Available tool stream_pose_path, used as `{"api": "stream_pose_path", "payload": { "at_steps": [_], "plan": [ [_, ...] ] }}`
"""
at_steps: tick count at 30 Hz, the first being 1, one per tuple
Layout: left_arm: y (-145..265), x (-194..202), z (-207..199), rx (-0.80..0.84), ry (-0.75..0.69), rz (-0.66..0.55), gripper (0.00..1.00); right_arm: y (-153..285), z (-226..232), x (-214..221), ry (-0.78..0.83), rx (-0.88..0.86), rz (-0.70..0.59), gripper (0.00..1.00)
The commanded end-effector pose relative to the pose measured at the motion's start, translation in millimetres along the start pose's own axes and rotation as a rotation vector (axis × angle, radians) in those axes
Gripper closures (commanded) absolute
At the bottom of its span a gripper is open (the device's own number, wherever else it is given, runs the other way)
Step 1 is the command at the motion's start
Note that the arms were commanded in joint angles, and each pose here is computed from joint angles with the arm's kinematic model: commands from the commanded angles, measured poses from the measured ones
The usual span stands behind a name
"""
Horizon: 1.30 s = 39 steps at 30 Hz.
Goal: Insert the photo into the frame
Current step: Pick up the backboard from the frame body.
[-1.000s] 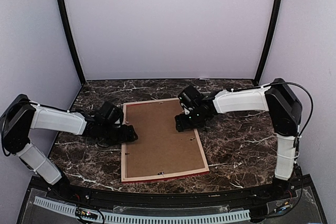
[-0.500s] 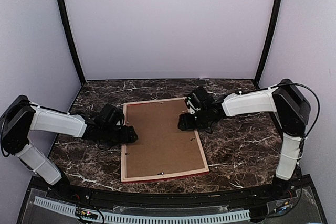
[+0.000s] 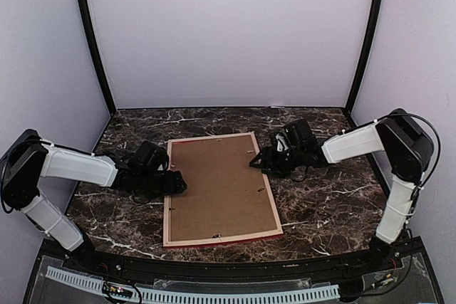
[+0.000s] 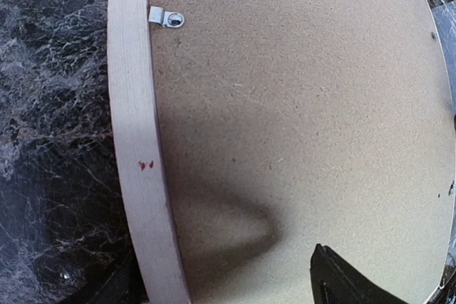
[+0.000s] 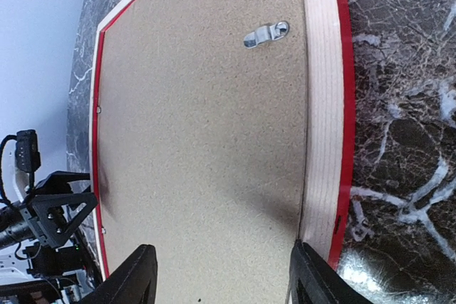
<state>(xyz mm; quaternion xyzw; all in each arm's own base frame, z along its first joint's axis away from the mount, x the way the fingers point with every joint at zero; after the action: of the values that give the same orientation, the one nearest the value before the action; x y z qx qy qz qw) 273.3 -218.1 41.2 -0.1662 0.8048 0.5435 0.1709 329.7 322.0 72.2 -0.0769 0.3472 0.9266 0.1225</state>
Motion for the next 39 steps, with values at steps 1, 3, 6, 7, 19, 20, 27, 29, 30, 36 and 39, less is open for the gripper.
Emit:
{"api": "stream_pose_path", "payload": {
  "at_steps": [1, 3, 6, 7, 19, 20, 27, 29, 30, 36, 39],
  "plan": [
    [5, 8, -65, 0.291, -0.045, 0.040, 0.17, 25, 112, 54, 0.105, -0.484, 0.263, 0.37],
    [5, 7, -65, 0.289, -0.046, 0.038, 0.17, 28, 113, 55, 0.089, -0.511, 0.273, 0.39],
    [5, 7, -64, 0.284, -0.051, 0.039, 0.17, 35, 120, 55, 0.079, -0.563, 0.281, 0.40],
    [5, 7, -64, 0.284, -0.052, 0.039, 0.17, 36, 121, 56, 0.073, -0.572, 0.286, 0.41],
    [4, 9, -62, 0.278, -0.052, 0.039, 0.17, 49, 119, 59, 0.023, -0.642, 0.314, 0.46],
    [5, 8, -62, 0.280, -0.052, 0.037, 0.17, 49, 119, 61, 0.023, -0.643, 0.318, 0.47],
    [5, 7, -64, 0.283, -0.062, 0.037, 0.17, 51, 110, 72, 0.087, -0.657, 0.358, 0.51],
    [5, 7, -65, 0.283, -0.063, 0.037, 0.17, 53, 108, 77, 0.118, -0.669, 0.373, 0.51],
    [5, 6, -65, 0.283, -0.062, 0.036, 0.17, 54, 108, 79, 0.133, -0.676, 0.378, 0.52],
    [6, 4, -67, 0.284, -0.066, 0.034, 0.17, 68, 115, 87, 0.240, -0.759, 0.387, 0.54],
    [7, 3, -66, 0.279, -0.065, 0.034, 0.17, 73, 119, 90, 0.280, -0.789, 0.389, 0.55]
  ]
}}
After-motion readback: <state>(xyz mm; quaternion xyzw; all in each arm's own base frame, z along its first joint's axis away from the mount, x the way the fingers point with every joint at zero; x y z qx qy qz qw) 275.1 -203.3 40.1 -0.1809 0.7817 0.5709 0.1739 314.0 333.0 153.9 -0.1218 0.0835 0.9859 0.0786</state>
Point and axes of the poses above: each gripper's point midway between its finger pads, its own y axis back along the fingers, its own z axis along the line the jaws close on, x = y × z, the point moved 1 cm from there along y, back along the fingers, and after that the axes turned 7 degrees about -y, right-handed, at the moved point
